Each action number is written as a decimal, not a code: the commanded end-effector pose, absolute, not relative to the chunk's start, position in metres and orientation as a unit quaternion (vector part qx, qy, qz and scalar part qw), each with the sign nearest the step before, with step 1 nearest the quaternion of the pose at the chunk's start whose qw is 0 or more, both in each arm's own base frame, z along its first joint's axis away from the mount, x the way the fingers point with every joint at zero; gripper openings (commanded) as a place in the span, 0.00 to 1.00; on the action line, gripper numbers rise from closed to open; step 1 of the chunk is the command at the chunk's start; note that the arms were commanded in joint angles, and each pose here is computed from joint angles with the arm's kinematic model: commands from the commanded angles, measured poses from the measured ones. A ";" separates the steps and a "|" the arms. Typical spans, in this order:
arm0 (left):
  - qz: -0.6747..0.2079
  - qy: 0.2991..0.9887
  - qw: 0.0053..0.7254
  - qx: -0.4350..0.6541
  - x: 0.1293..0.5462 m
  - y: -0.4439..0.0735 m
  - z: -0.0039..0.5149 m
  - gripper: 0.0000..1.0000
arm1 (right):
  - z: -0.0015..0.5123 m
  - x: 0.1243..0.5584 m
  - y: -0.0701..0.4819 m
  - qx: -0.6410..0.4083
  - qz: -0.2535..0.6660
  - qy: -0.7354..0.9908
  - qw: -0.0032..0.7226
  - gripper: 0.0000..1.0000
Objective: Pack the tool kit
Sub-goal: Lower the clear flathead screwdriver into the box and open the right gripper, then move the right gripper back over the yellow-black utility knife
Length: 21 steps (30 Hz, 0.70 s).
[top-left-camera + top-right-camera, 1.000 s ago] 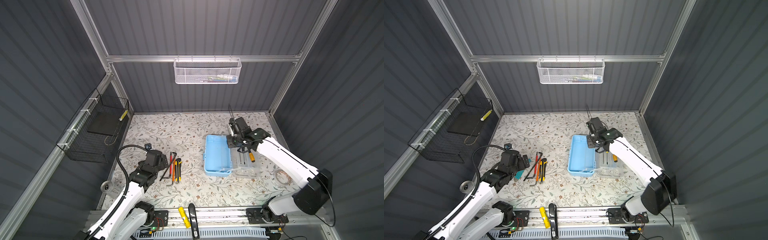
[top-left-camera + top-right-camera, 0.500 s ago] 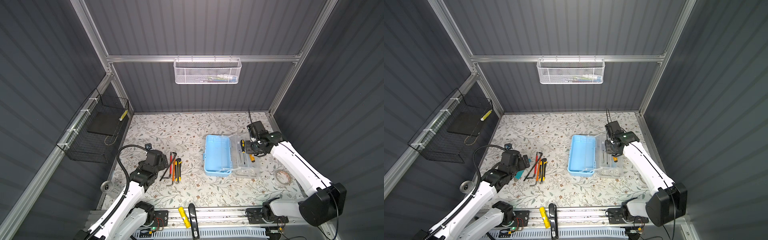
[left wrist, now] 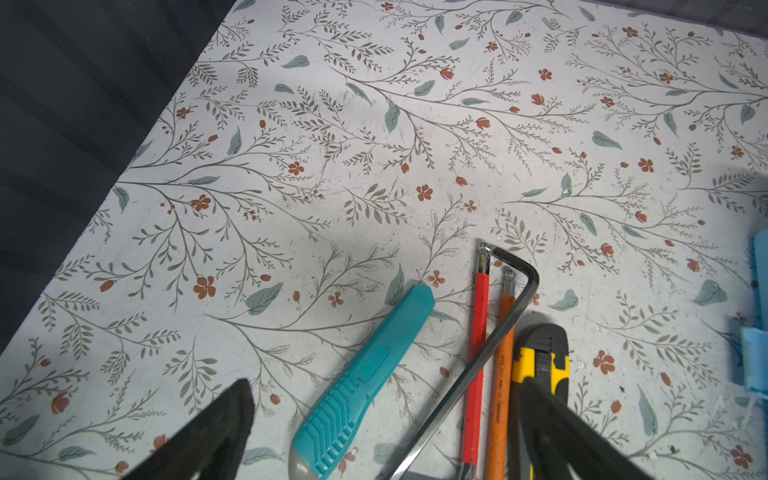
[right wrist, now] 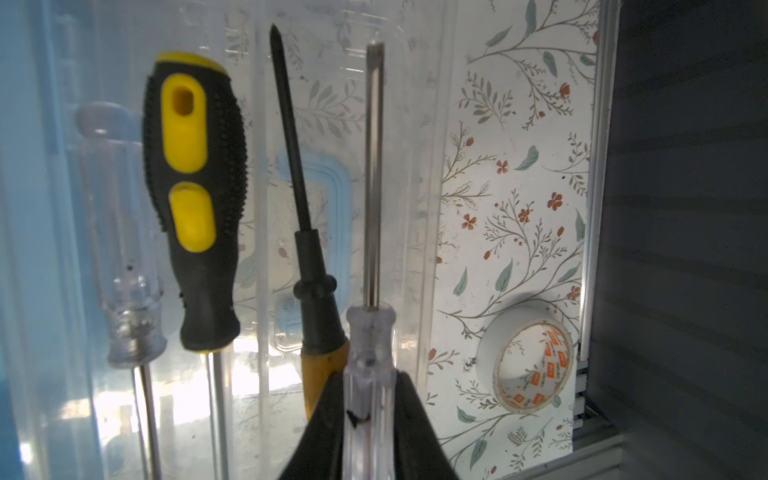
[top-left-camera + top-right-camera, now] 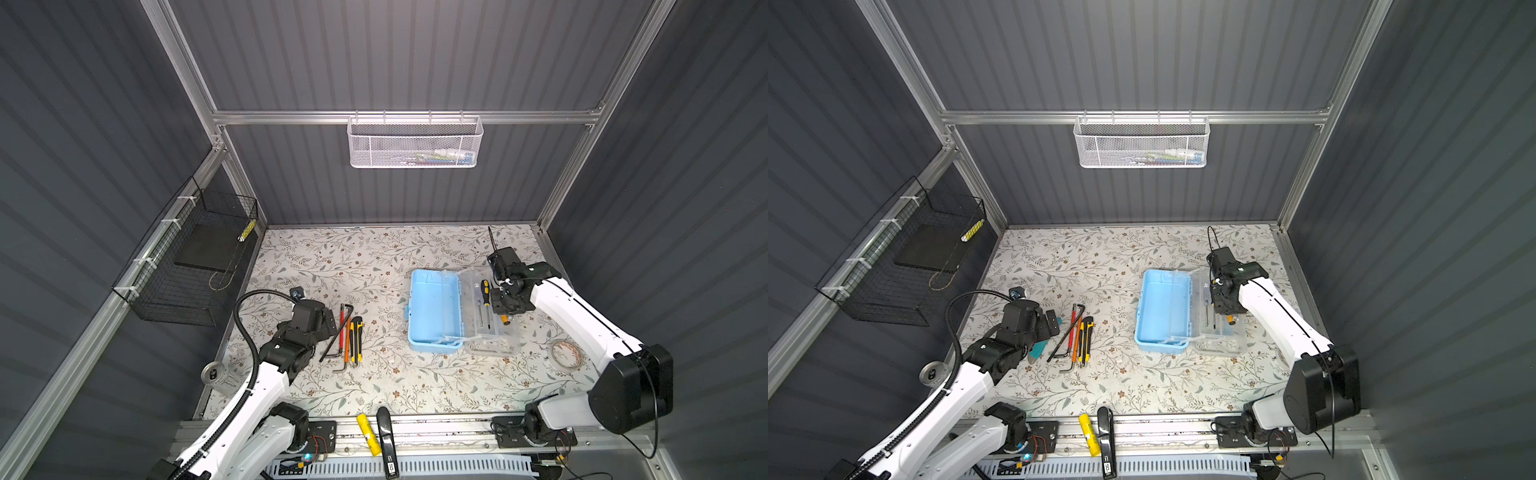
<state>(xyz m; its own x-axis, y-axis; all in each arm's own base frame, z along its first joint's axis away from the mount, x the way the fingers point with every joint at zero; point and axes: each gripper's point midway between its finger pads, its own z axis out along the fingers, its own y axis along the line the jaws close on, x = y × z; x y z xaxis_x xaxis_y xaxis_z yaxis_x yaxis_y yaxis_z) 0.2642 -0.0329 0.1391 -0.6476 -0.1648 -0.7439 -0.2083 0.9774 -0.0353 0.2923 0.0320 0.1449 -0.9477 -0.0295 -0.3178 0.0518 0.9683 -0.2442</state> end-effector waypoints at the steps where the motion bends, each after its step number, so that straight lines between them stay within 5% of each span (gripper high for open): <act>1: 0.030 0.909 0.404 -0.100 0.264 -0.031 0.137 0.99 | 0.150 0.289 0.025 0.002 -0.143 0.977 0.156 0.31; 6: 0.030 0.909 0.404 -0.099 0.264 -0.032 0.137 0.99 | 0.166 0.292 0.026 0.000 -0.143 0.975 0.170 0.45; 10: 0.030 0.908 0.405 -0.100 0.264 -0.031 0.138 0.99 | 0.183 0.298 0.044 -0.015 -0.116 0.973 0.198 0.46; 21: 0.030 0.906 0.409 -0.103 0.262 -0.030 0.138 0.99 | 0.184 0.312 0.260 -0.176 0.139 0.932 0.286 0.41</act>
